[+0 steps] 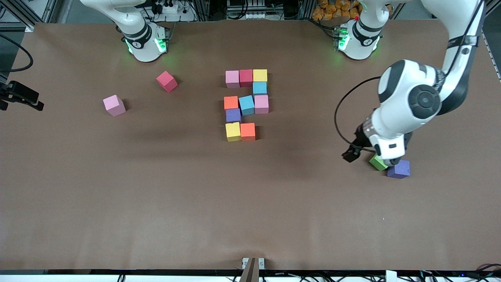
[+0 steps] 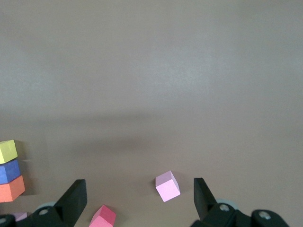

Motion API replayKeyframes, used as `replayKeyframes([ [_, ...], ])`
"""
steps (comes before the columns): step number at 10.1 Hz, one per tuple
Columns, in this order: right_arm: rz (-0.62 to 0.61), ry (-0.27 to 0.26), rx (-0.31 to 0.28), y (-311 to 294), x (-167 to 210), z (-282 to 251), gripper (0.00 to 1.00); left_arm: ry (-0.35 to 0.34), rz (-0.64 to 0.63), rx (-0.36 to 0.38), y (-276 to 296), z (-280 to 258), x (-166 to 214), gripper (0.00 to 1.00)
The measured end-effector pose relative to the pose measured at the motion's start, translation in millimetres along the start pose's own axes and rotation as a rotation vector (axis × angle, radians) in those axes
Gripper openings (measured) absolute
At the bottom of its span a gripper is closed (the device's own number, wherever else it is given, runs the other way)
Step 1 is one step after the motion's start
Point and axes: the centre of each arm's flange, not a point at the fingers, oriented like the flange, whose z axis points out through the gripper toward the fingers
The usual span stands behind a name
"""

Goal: Form number 2 with 11 blocks
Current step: 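Move the left gripper to the green cube beside the purple cube, then lower and grasp the green cube with the left gripper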

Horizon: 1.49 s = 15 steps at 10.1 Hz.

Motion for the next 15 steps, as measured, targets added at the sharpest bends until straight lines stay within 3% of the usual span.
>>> replayKeyframes([
  [3,0.0,0.0,0.0,-0.1,0.1,0.2,1.0,-0.043,0.137,0.04,-66.0,21.9,74.5,1.0],
  [5,-0.001,0.0,0.0,-0.5,0.1,0.3,1.0,-0.065,0.142,0.047,-93.4,34.9,104.3,1.0],
  [9,-0.002,-0.001,0.0,-1.0,0.4,0.8,1.0,-0.08,0.097,0.041,-113.5,76.5,142.7,1.0],
  [11,-0.002,-0.002,0.0,-1.3,0.6,1.0,1.0,-0.054,0.116,0.051,-113.4,96.1,152.5,1.0],
  [15,-0.004,-0.006,0.0,-2.3,1.9,3.3,1.0,-0.027,0.116,-0.014,-101.3,131.4,162.4,1.0],
])
